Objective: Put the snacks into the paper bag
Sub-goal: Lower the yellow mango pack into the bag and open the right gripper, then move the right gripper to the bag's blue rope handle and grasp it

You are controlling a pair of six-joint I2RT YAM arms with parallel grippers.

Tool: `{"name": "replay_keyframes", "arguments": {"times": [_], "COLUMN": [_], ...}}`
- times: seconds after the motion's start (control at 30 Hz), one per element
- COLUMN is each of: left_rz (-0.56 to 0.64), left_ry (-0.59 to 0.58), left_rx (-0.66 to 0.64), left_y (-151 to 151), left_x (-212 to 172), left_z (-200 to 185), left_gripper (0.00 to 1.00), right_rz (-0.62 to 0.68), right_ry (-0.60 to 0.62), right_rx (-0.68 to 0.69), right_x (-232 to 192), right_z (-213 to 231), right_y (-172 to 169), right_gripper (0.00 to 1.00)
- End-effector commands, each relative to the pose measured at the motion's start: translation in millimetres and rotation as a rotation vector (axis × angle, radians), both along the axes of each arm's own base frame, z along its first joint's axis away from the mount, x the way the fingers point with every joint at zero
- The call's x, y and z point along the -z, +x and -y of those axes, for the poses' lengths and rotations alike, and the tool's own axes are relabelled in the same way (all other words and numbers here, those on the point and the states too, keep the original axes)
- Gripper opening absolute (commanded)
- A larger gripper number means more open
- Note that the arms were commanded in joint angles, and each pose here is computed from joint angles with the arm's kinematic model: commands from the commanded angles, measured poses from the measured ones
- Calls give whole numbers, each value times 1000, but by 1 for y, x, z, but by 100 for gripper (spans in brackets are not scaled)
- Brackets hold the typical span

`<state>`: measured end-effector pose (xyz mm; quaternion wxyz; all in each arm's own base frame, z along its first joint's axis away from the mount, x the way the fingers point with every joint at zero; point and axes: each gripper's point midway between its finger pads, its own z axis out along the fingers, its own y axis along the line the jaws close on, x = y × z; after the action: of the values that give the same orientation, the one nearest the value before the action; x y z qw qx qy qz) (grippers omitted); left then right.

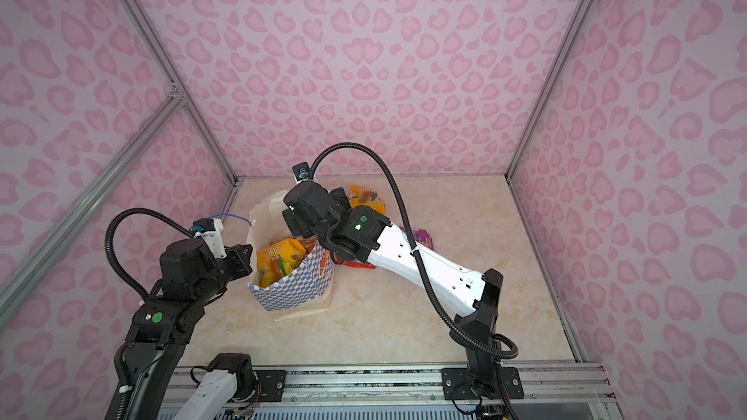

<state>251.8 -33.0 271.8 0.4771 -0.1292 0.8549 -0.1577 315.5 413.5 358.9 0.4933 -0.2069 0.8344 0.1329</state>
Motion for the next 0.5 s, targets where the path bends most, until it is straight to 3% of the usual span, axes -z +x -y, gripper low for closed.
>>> {"name": "replay_keyframes", "arguments": {"times": [0.0,0.23,0.47], "left_rz": [23,22,21], "left_ry": [-6,-7,-6], "left_rx": [6,7,9], "left_y": [3,3,3], "left_x": [-5,-4,-4], "left_z": [1,2,2], "left_gripper": [7,7,7], "right_rz": [-79,-191,-240], "right_ry": [130,239,266], "right_rx": [-50,-91,-154], "right_x": [4,18,25], "right_z": [-18,-29,-45], "right_y": [4,20,25], "right_gripper": [89,78,53]}}
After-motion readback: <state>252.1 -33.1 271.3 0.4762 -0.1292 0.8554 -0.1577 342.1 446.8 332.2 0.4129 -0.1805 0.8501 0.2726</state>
